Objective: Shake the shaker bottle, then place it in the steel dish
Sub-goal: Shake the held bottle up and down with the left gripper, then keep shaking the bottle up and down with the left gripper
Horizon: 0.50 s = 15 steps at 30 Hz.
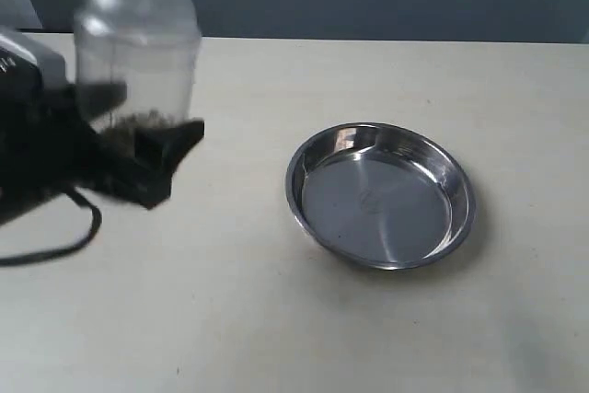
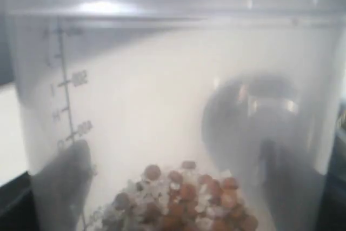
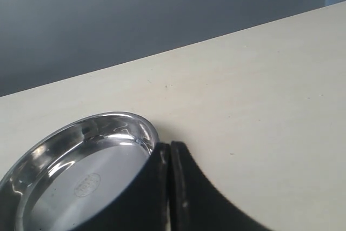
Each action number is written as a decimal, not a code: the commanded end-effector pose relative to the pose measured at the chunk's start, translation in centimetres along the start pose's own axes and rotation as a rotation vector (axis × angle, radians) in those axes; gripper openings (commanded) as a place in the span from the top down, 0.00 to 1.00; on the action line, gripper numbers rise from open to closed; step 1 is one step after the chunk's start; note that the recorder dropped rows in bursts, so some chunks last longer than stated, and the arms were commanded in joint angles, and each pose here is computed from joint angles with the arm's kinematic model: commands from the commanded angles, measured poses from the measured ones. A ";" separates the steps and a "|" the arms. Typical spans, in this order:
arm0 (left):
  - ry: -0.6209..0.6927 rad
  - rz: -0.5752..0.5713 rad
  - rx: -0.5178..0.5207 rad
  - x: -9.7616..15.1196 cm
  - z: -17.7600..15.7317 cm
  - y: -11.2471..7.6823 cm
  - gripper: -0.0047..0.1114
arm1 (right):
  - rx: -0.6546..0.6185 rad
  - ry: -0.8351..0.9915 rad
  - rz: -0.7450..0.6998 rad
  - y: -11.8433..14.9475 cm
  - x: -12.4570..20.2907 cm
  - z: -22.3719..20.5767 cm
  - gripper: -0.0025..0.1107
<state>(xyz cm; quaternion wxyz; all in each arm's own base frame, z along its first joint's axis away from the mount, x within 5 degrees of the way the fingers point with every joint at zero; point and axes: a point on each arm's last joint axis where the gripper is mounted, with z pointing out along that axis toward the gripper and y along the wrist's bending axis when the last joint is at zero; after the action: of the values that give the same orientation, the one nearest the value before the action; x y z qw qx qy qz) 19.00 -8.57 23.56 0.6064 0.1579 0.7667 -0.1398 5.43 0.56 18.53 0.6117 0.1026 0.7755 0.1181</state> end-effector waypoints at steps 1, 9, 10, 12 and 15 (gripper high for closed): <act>0.094 -0.049 -0.135 1.5 0.1 1.3 0.96 | -0.001 -0.012 -0.015 0.0 -0.1 0.0 0.98; -0.144 -0.014 -0.092 -3.8 -2.0 0.3 0.96 | -0.001 -0.012 -0.015 0.0 -0.1 0.0 0.98; -0.045 -0.040 -0.128 -2.0 -1.7 0.8 0.96 | -0.001 -0.012 -0.015 0.0 -0.1 0.0 0.98; 0.210 -0.136 -0.240 4.3 -1.1 1.9 0.96 | -0.001 -0.012 -0.015 0.0 -0.1 0.0 0.98; -0.001 -0.052 -0.067 0.4 -1.5 -0.2 0.96 | -0.001 -0.012 -0.015 0.0 -0.1 0.0 0.98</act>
<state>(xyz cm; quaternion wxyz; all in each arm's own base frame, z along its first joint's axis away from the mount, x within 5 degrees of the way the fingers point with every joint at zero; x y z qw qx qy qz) 17.29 -6.93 19.20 0.5030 0.0751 0.8552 -0.0996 5.43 0.56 18.53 0.6117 0.1026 0.7755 0.1181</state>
